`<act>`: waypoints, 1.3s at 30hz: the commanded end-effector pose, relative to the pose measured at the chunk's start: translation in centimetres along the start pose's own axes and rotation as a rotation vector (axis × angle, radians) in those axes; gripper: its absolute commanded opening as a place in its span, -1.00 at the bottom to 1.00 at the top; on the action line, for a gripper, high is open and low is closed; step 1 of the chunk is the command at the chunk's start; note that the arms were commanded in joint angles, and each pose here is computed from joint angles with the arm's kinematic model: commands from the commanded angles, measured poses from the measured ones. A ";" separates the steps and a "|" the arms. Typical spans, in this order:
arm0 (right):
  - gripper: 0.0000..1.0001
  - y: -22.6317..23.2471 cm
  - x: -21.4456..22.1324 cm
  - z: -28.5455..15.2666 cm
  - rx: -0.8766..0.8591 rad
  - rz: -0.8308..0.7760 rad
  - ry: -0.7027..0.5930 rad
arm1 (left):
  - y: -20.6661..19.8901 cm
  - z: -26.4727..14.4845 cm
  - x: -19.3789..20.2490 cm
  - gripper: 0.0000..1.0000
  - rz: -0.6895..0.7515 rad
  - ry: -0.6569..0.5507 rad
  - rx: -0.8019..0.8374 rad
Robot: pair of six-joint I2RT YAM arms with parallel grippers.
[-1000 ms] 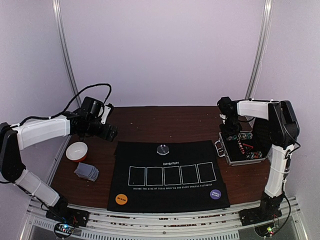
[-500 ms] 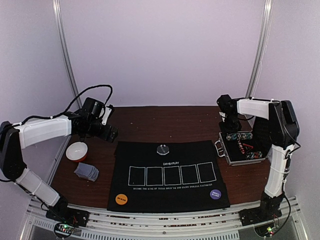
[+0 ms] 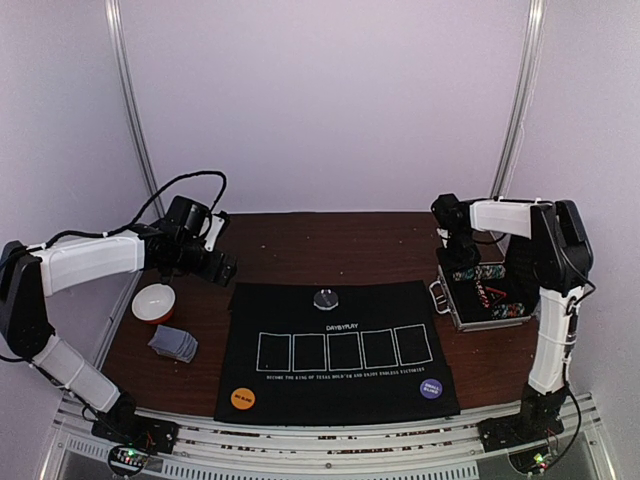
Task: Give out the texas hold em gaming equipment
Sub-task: Pick up the pile of poker chips from the chip case, then pass from the right arm to the left
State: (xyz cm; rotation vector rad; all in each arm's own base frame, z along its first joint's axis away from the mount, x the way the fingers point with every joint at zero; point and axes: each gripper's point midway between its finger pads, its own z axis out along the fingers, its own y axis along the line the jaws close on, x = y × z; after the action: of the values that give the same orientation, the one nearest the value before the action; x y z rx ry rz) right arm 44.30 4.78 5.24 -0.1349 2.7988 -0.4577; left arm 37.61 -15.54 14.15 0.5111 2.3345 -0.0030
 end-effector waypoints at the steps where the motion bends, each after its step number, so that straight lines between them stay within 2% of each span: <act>1: -0.02 0.1 0.7 0.8 0.003 0.004 0.042 | 0.2 -0.2 -0.8 0.96 0.012 -0.018 -0.001; 8: -0.19 0.4 0.9 1.7 -0.023 0.012 0.057 | 0.2 -0.2 -0.7 0.96 0.014 -0.015 -0.004; 14: -0.50 0.3 0.9 2.6 -0.041 0.036 0.074 | 0.5 -0.3 -0.8 0.96 0.013 -0.020 -0.016; 19: -1.00 0.1 0.8 2.1 -0.042 0.040 0.073 | 0.5 -0.5 -0.9 0.97 0.014 -0.024 -0.017; 24: -1.00 -0.5 -0.6 -0.5 -0.061 0.050 0.037 | 0.5 -0.8 -1.2 0.96 0.008 -0.032 -0.013; 28: -1.00 -1.6 -2.5 -4.8 -0.076 0.058 -0.029 | 0.5 -1.3 -1.6 0.96 0.002 -0.047 -0.009; 32: -1.00 -2.2 -2.5 -8.5 -0.087 0.046 -0.061 | 0.4 -1.9 -2.0 0.96 -0.006 -0.064 0.001; 35: -1.00 -1.3 -1.8 -11.4 -0.138 0.022 -0.081 | 0.4 -2.8 -2.7 0.96 -0.014 -0.089 0.013; 39: -1.00 2.6 -0.1 -15.5 -0.298 -0.040 -0.101 | 0.0 -4.0 -3.8 0.97 -0.018 -0.130 0.045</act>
State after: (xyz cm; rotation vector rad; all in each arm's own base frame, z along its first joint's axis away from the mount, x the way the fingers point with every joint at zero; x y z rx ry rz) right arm 43.27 7.50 15.84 -0.1424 2.7285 -0.2259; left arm 37.06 -15.47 15.99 0.5119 2.3005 -0.0234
